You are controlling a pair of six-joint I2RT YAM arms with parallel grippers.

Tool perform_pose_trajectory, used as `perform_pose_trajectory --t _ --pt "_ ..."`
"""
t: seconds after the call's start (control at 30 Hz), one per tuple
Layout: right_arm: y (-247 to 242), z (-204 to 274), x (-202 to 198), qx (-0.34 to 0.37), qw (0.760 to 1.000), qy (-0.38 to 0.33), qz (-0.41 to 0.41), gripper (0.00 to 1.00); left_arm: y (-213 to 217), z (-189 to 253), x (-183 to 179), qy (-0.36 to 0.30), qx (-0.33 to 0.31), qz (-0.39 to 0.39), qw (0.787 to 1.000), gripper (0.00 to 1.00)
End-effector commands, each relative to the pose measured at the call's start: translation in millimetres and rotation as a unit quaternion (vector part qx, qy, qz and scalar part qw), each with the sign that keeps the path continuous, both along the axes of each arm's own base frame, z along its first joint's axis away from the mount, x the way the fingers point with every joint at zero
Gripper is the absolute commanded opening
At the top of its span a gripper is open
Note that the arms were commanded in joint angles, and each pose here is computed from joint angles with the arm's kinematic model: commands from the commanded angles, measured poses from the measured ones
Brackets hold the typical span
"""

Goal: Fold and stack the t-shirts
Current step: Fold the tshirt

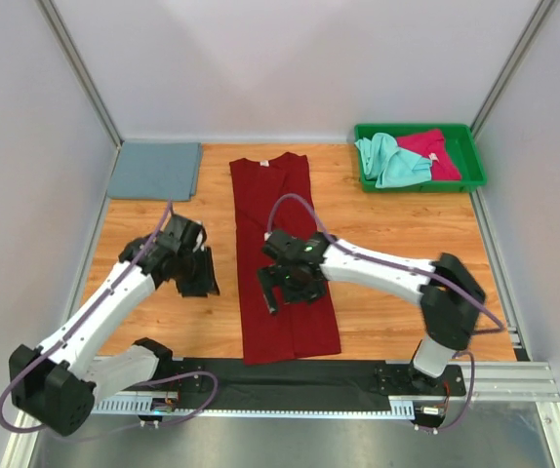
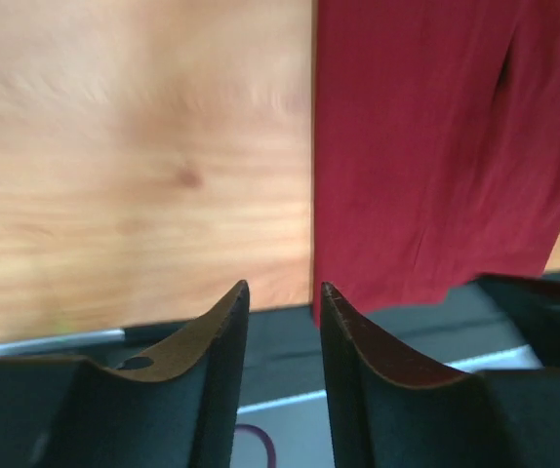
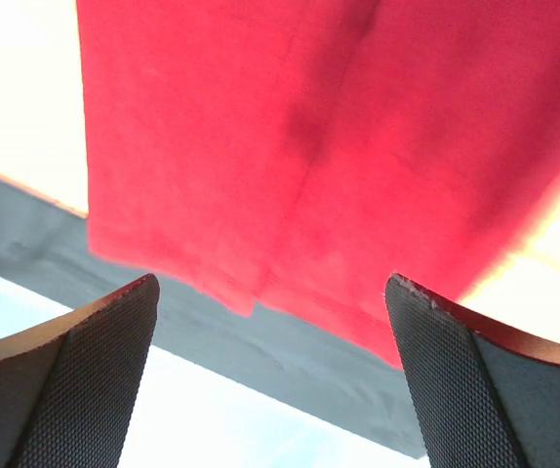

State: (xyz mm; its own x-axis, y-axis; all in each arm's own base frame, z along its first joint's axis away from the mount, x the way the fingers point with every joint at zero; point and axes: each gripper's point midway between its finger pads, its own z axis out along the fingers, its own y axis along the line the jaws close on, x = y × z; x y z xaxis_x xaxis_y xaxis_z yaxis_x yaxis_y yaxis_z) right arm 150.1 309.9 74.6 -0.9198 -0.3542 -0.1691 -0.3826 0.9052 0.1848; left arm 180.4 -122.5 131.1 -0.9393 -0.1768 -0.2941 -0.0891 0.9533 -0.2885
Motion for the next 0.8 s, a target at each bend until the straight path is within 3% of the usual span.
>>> perform_pose_trajectory --t 0.0,0.07,0.1,0.13,0.2,0.23,0.3,0.43,0.53,0.77 --pt "-44 29 9 0.043 0.999 -0.016 -0.024 1.0 -39 -3 -24 0.002 -0.097 0.008 0.995 0.4" --pt "-61 42 7 0.104 0.994 -0.014 -0.041 1.0 -44 -23 -35 0.02 -0.105 0.031 0.994 0.39" --pt "-81 25 3 0.132 0.988 0.026 -0.071 1.0 -49 -38 -47 0.04 -0.106 0.026 0.993 0.38" --pt "-89 23 2 0.156 0.984 0.035 -0.082 0.95 -59 -40 -45 0.038 -0.129 0.023 0.991 0.37" --pt "-111 18 -1 0.196 0.973 0.046 -0.113 0.78 -65 -56 -55 0.064 -0.135 0.038 0.988 0.34" --pt "-116 15 -5 0.2 0.972 0.05 -0.116 0.59 -69 -61 -61 0.065 -0.125 0.029 0.99 0.34" --pt "-113 12 -16 0.222 0.968 0.067 -0.1 0.57 -68 -71 -67 0.081 -0.109 0.04 0.99 0.34" --pt "-120 -5 -23 0.187 0.967 0.109 -0.136 0.58 -75 -85 -81 0.098 -0.093 0.042 0.99 0.38" --pt "-116 -11 -25 0.201 0.957 0.125 -0.168 0.49 -80 -97 -95 0.123 -0.074 0.046 0.989 0.37" --pt "-122 -36 -39 0.196 0.951 0.139 -0.195 0.44 -72 -108 -109 0.134 -0.027 0.062 0.989 0.36"
